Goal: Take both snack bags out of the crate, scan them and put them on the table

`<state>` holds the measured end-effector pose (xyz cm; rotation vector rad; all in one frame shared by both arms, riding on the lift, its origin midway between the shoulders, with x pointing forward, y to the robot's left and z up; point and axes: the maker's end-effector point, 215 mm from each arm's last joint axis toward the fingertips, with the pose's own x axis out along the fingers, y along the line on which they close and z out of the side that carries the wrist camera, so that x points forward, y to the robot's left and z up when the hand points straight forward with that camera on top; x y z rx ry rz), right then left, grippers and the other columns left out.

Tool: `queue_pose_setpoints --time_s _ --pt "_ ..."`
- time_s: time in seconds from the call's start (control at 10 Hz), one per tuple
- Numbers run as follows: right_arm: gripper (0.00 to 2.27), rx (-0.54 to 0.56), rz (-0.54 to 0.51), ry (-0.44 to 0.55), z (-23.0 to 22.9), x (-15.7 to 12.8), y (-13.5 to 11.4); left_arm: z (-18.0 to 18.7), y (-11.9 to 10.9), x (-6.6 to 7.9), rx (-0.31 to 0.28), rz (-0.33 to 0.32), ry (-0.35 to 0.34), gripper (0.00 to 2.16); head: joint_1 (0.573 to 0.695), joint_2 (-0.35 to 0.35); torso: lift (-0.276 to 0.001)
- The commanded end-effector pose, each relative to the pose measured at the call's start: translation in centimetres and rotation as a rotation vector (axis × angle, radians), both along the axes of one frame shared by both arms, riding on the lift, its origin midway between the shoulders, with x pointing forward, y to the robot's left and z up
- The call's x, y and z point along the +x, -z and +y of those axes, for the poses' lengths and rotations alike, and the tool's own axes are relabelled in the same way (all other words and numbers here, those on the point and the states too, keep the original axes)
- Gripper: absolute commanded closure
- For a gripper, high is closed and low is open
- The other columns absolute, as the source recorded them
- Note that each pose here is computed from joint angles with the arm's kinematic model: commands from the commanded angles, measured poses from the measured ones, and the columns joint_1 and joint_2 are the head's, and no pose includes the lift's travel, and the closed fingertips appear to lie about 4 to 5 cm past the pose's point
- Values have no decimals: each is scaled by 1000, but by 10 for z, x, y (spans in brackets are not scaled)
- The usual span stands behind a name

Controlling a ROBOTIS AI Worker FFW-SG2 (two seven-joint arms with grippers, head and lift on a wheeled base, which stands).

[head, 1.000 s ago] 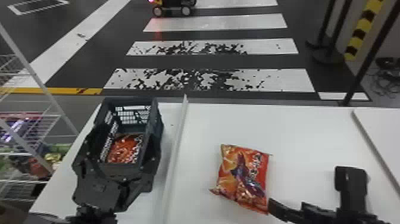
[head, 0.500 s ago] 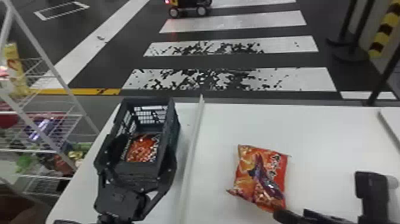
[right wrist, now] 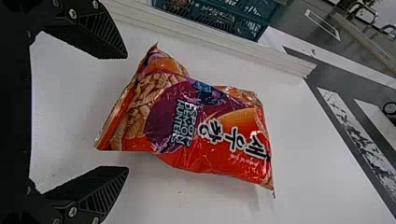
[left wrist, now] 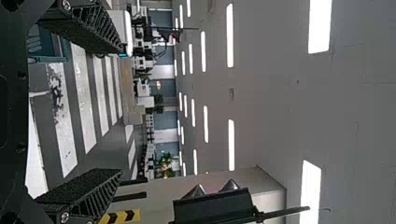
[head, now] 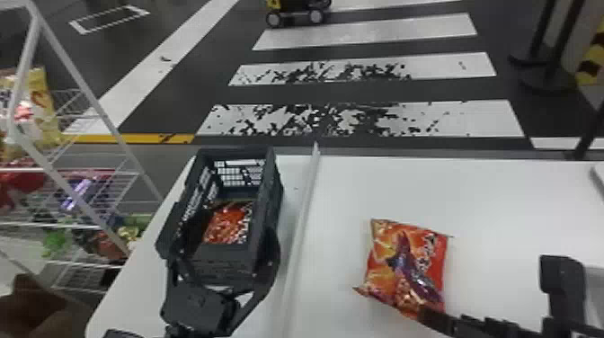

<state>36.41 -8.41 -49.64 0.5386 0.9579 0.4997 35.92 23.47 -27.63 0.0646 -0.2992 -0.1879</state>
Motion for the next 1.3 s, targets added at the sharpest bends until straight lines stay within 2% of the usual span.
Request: queue_pose_setpoints --time_s 0.0,0.8,0.9,1.0,1.1,1.2 --pt "147 -1 19 4 -3 0 7 0 5 2 -3 11 1 93 695 238 -91" --pt "147 51 79 0 7 11 27 -1 16 5 -10 37 -2 97 695 236 -91" --pt "211 60 79 -1 9 13 26 0 18 6 -11 43 -2 97 695 239 -91" --pt "319 60 90 -10 11 13 27 1 18 6 -11 43 -4 97 695 241 -91" --pt "562 66 109 -21 12 9 28 2 21 6 -12 52 -6 97 695 242 -91" --pt "1227 64 123 -27 11 8 28 3 22 7 -15 56 -8 97 695 247 -91"
